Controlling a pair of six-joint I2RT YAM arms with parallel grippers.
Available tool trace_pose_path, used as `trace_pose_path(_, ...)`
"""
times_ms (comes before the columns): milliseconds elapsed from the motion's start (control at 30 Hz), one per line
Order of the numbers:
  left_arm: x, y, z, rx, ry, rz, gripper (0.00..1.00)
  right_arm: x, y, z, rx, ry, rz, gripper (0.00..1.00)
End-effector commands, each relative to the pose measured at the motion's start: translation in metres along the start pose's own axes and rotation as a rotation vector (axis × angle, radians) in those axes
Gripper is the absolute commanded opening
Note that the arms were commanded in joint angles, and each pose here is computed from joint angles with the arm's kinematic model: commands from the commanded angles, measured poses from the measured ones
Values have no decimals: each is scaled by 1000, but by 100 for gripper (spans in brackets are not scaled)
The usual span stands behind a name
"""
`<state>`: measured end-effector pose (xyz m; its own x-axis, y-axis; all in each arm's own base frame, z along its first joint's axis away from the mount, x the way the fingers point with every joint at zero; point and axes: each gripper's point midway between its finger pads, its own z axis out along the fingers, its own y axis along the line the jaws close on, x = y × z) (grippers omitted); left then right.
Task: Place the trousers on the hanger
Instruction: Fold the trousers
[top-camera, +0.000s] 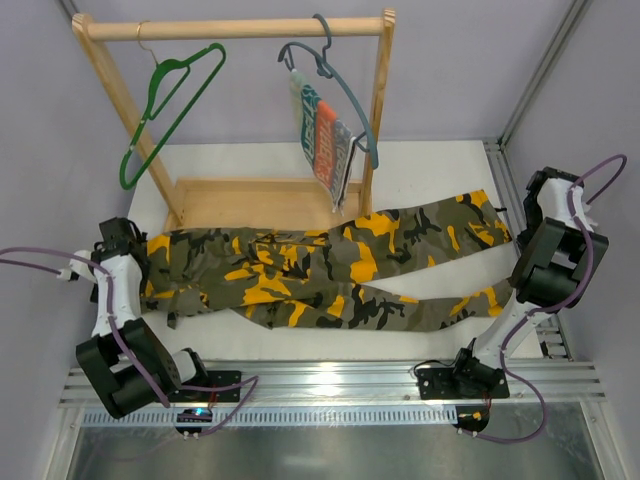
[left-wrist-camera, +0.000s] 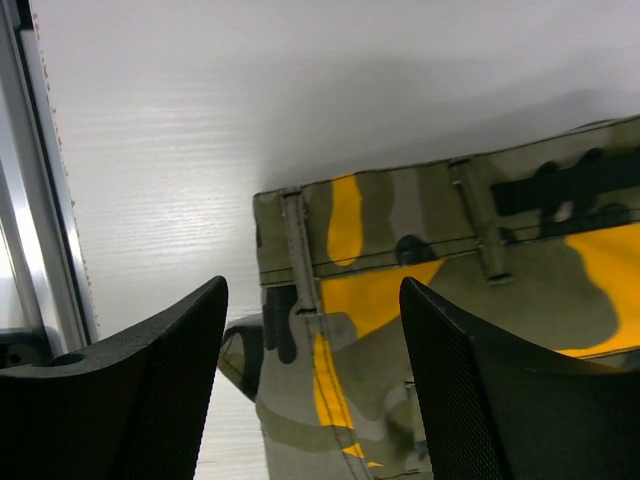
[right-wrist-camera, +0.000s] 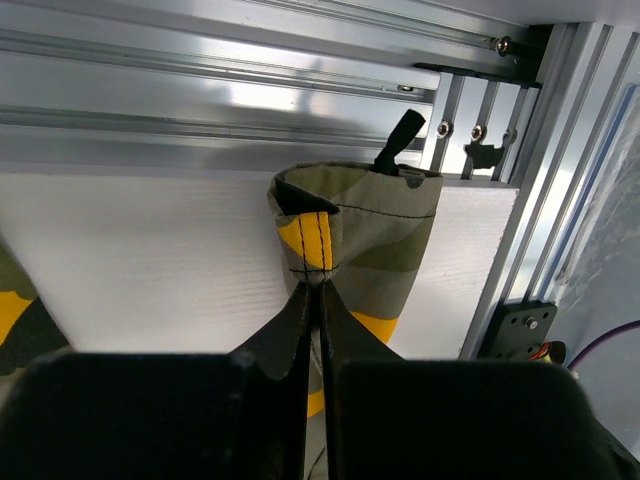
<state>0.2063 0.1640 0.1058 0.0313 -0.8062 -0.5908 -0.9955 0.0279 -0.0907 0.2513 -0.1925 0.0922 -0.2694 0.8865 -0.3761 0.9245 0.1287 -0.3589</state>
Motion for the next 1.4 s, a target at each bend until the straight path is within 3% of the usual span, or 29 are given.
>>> trace_pose_path(0,10,3,4,12,18,-7,70,-4,-8,-4,13,-21,5,4)
trace_pose_path(600,60,11,39,-57,133,31,71,0,-3,0,-15,-16,-8,4)
trace_pose_path(700,67,12,47,-70,146,27,60,-1,-4,0,-13,-20,-11,4)
trace_pose_path(733,69,12,48,-71,153,33,43,-2,-5,-1,-11,-22,-11,4)
trace_pose_path(800,69,12,48,-81,154,32,19,-3,-7,-3,-2,-23,-12,4)
trace_pose_path(833,66,11,46,-82,150,32,0,-3,-9,-4,4,-24,-14,4)
trace_pose_path(1367,-7,-16,0,-8,-21,-84,0,-32,-104,-61,152,-232,129,4)
